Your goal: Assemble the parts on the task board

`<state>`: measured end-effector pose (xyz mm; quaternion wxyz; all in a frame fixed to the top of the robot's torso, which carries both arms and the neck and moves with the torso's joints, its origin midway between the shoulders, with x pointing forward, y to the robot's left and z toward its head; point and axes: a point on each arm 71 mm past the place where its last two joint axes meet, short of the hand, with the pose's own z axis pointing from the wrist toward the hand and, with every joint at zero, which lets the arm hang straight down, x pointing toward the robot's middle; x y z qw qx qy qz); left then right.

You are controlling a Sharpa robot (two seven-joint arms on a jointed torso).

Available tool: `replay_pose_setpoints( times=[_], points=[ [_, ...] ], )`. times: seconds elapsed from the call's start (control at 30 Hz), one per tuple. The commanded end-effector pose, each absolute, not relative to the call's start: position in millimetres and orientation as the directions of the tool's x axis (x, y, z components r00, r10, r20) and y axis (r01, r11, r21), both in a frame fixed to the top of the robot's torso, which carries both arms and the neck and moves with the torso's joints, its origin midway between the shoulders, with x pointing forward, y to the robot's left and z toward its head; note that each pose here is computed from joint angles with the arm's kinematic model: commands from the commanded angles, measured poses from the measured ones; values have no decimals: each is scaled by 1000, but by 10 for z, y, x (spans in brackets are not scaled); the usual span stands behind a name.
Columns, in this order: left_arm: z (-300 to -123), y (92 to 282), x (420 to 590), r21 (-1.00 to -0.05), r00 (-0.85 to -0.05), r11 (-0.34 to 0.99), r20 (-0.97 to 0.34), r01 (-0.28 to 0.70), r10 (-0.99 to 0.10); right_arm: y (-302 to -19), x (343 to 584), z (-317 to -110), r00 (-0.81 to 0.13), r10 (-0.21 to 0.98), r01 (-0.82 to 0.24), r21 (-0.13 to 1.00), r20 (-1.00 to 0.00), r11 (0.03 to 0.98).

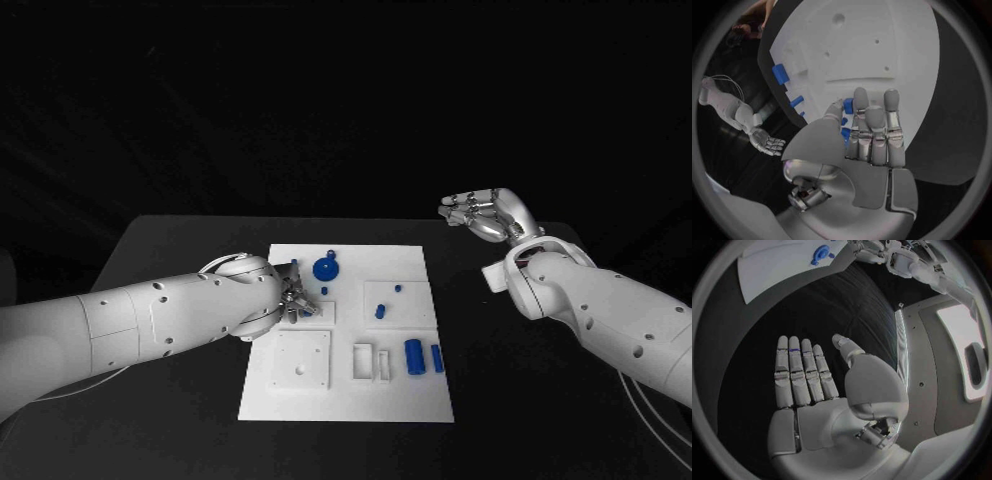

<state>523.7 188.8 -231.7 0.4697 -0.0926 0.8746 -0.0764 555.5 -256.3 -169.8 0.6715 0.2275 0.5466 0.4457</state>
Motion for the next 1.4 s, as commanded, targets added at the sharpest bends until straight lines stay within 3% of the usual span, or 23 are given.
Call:
replay_pose_setpoints(
  times=[0.03, 1.4],
  points=[
    [-2376, 1833, 5199, -228, -572, 971, -787, -76, -230, -2549, 5555, -1699, -7, 852, -351, 799, -524, 488],
    [-2385, 1973, 5166, -303, -594, 947, -744, -107, -305, -2610, 5566, -1838, -15, 858, -296, 821, -514, 487]
  ],
)
